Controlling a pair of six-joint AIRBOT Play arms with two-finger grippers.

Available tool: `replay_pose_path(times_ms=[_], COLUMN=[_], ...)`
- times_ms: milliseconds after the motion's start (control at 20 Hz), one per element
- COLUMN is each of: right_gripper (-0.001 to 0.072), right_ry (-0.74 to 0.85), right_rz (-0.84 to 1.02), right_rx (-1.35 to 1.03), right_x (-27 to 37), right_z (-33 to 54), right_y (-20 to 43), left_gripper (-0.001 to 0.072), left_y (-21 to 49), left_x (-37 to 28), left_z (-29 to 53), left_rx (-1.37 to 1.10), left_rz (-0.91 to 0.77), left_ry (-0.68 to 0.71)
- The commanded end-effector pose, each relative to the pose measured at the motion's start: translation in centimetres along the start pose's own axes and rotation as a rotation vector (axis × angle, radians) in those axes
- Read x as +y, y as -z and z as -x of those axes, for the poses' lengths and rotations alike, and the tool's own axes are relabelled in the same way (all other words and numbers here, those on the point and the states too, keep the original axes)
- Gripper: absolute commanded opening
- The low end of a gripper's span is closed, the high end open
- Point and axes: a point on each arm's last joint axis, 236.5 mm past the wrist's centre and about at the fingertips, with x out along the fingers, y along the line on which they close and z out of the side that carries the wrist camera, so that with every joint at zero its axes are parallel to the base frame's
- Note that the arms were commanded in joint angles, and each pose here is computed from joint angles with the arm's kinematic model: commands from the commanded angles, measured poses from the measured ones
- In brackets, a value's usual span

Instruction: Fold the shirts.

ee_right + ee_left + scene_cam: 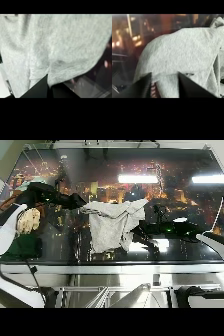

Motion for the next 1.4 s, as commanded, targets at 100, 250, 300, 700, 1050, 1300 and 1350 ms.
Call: replay_pose_path(times_ms=[100, 250, 300, 700, 1050, 1300, 1350], right_gripper=[0.0014, 0.0014, 0.0014, 0.0014, 0.0014, 0.0014, 0.0014], right_ry=[-0.078, -0.106, -0.113, -0.088, -0.08, -0.083, -0.09], right_rz=[0.082, 0.141, 0.152, 0.16, 0.159, 0.16, 0.163], right_rx=[-0.025, -0.088, -0.106, -0.082, -0.087, -0.083, -0.077], right_x=[3.3, 5.6, 6.0, 4.7, 4.4, 4.5, 4.7], right_z=[1.3, 4.0, 4.8, 5.6, 5.5, 5.5, 5.5], right_y=[-0.3, -1.5, -1.8, -1.5, -1.7, -1.6, -1.5], left_gripper=[-0.0005, -0.0004, -0.0005, 0.0645, 0.0646, 0.0148, 0.0013], left_y=[3.9, 3.8, 3.3, 0.0, 0.7, 1.0, 1.1], left_x=[0.5, -0.5, -0.9, 2.2, 5.0, -0.1, -1.0], left_z=[-2.7, -1.5, -0.9, 3.5, -1.5, -4.0, -3.8], left_rx=[0.298, 0.343, 0.337, 0.229, 0.138, 0.16, 0.173], left_rz=[-0.069, -0.111, -0.116, 0.054, 0.126, 0.024, 0.013], left_ry=[-0.011, -0.013, -0.013, -0.048, -0.106, 0.011, 0.037])
